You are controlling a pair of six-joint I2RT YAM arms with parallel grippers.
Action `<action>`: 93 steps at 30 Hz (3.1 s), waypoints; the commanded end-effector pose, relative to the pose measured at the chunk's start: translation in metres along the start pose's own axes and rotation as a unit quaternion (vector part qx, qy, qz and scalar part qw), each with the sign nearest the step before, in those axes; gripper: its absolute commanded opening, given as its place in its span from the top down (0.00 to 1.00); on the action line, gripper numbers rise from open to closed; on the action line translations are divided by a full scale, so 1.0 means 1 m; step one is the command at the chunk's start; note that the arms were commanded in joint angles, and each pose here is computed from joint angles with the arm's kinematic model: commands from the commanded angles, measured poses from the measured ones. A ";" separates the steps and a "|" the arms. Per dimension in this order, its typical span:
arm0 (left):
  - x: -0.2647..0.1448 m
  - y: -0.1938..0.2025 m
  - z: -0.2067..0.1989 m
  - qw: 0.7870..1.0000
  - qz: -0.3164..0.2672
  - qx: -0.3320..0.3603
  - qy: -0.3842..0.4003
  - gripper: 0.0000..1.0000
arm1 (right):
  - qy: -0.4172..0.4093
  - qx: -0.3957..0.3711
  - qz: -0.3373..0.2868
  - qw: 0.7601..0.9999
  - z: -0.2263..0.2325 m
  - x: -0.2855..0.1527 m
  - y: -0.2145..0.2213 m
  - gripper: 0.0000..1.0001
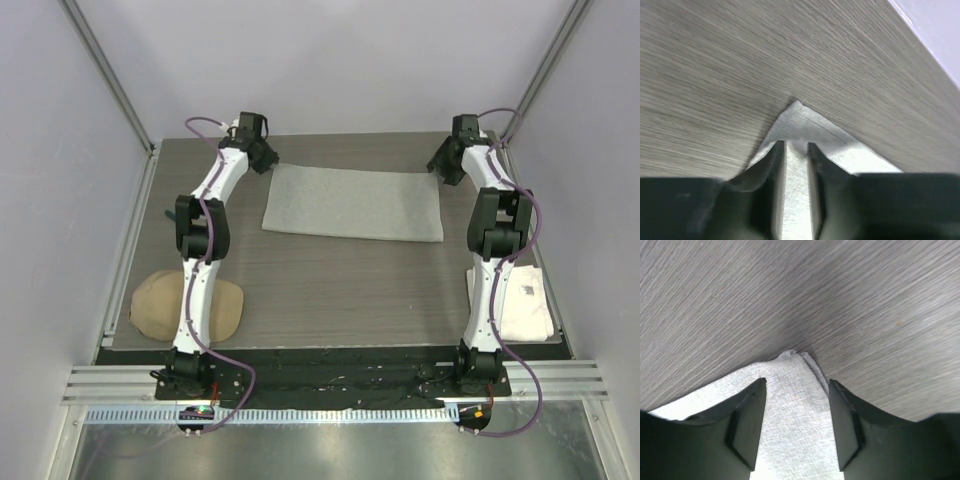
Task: Fold the napkin into a case and place the utensils inside
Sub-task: Fold and flatten the napkin at the center of the board, then move the rectangle-folded napkin to the center of the board, then smooth out the square-folded napkin at the center of the board.
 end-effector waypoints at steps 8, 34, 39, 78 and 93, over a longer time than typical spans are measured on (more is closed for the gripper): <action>-0.104 -0.022 -0.026 0.997 -0.038 0.058 0.039 0.37 | -0.013 -0.040 -0.011 0.999 0.003 -0.090 0.018 0.39; -0.099 0.097 0.091 0.975 0.156 0.131 -0.090 0.71 | 0.092 -0.074 0.056 0.991 -0.076 -0.119 0.147 0.79; -0.110 0.108 0.122 0.968 0.158 0.139 -0.137 0.72 | 0.113 -0.081 0.067 0.988 -0.100 -0.130 0.176 0.79; -0.161 0.114 0.062 0.971 0.183 0.147 0.032 0.77 | 0.007 -0.068 0.060 0.996 -0.075 -0.136 0.164 0.83; -0.135 0.220 -0.022 0.923 0.292 0.067 0.241 1.00 | -0.413 -0.032 0.154 0.897 0.084 -0.136 0.218 0.99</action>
Point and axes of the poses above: each gripper's point midway between its finger pads, its own x axis out along the fingers, its own z axis along the line the jaws close on, y = z × x, the point moved 7 cm from there along -x, back along the fingers, and after that the axes turned 5 degrees about -x, right-handed, at the moved point
